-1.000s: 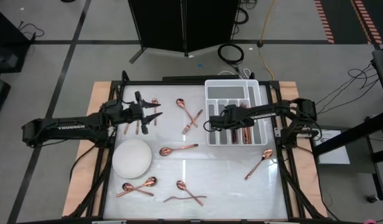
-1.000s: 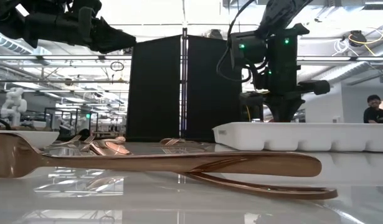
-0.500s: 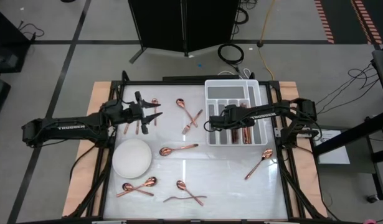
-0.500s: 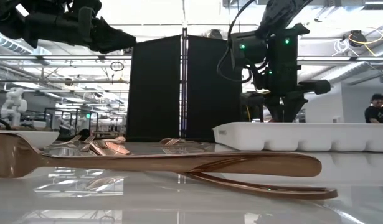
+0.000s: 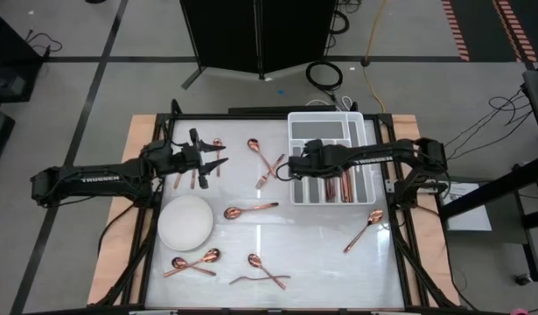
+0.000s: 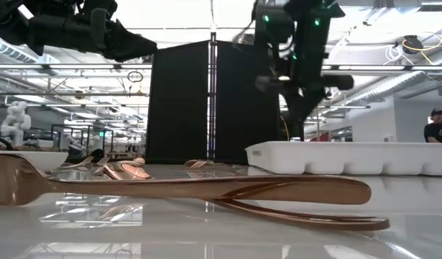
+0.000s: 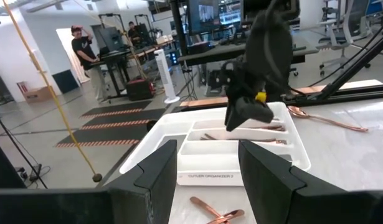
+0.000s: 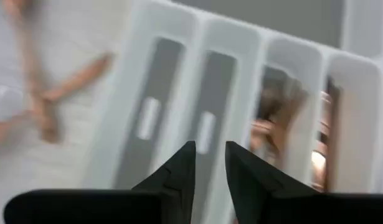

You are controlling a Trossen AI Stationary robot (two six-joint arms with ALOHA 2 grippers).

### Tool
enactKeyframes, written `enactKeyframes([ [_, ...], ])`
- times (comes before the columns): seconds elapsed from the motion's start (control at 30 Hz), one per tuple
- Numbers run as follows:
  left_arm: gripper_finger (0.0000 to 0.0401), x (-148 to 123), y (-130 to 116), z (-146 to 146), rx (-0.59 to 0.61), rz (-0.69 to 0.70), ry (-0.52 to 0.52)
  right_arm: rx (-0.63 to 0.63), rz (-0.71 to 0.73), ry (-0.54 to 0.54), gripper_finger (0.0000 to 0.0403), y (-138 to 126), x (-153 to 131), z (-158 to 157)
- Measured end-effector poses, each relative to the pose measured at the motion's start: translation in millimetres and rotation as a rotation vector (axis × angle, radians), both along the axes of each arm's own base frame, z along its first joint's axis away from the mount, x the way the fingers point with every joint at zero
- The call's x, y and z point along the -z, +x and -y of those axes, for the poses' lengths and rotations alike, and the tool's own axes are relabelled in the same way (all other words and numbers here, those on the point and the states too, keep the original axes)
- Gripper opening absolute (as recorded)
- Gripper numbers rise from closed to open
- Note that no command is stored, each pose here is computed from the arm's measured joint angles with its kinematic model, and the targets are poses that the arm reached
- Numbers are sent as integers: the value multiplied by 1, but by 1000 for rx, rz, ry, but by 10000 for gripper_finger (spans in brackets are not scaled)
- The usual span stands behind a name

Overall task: Sort silverware
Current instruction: Put the bronze fork into the silverware tray

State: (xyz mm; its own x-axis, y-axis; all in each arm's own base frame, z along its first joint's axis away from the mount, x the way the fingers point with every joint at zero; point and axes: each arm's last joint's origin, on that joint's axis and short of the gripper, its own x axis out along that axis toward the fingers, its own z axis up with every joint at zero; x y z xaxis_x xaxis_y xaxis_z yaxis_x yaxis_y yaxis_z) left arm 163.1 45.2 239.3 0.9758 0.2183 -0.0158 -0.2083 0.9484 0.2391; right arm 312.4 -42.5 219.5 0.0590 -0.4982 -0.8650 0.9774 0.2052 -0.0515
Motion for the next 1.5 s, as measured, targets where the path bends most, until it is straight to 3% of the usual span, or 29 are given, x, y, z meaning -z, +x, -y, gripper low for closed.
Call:
enactKeyframes([
  [0.33,171,0,0,0,0,-1,-1,-177,191,-55,77,27,-10,-14],
  [0.57,171,5,0,1,18,-48,-19,-459,351,-160,77,56,-18,-39],
  [0.67,171,9,0,2,49,-81,-72,-561,398,-188,77,67,-18,-50],
  [0.77,171,13,-1,2,59,-108,-134,-646,384,-183,77,71,-12,-61],
  [1.0,171,18,3,1,57,-130,-209,-697,338,-169,77,79,9,-65],
  [1.07,171,21,5,1,68,-148,-217,-799,287,-177,77,83,15,-63],
  [1.2,171,25,8,1,83,-175,-226,-1052,128,-295,77,89,19,-58],
  [1.3,171,26,9,1,83,-183,-220,-1135,76,-361,77,92,17,-50],
  [1.5,171,26,9,0,82,-191,-192,-1188,176,-289,77,96,15,-19],
])
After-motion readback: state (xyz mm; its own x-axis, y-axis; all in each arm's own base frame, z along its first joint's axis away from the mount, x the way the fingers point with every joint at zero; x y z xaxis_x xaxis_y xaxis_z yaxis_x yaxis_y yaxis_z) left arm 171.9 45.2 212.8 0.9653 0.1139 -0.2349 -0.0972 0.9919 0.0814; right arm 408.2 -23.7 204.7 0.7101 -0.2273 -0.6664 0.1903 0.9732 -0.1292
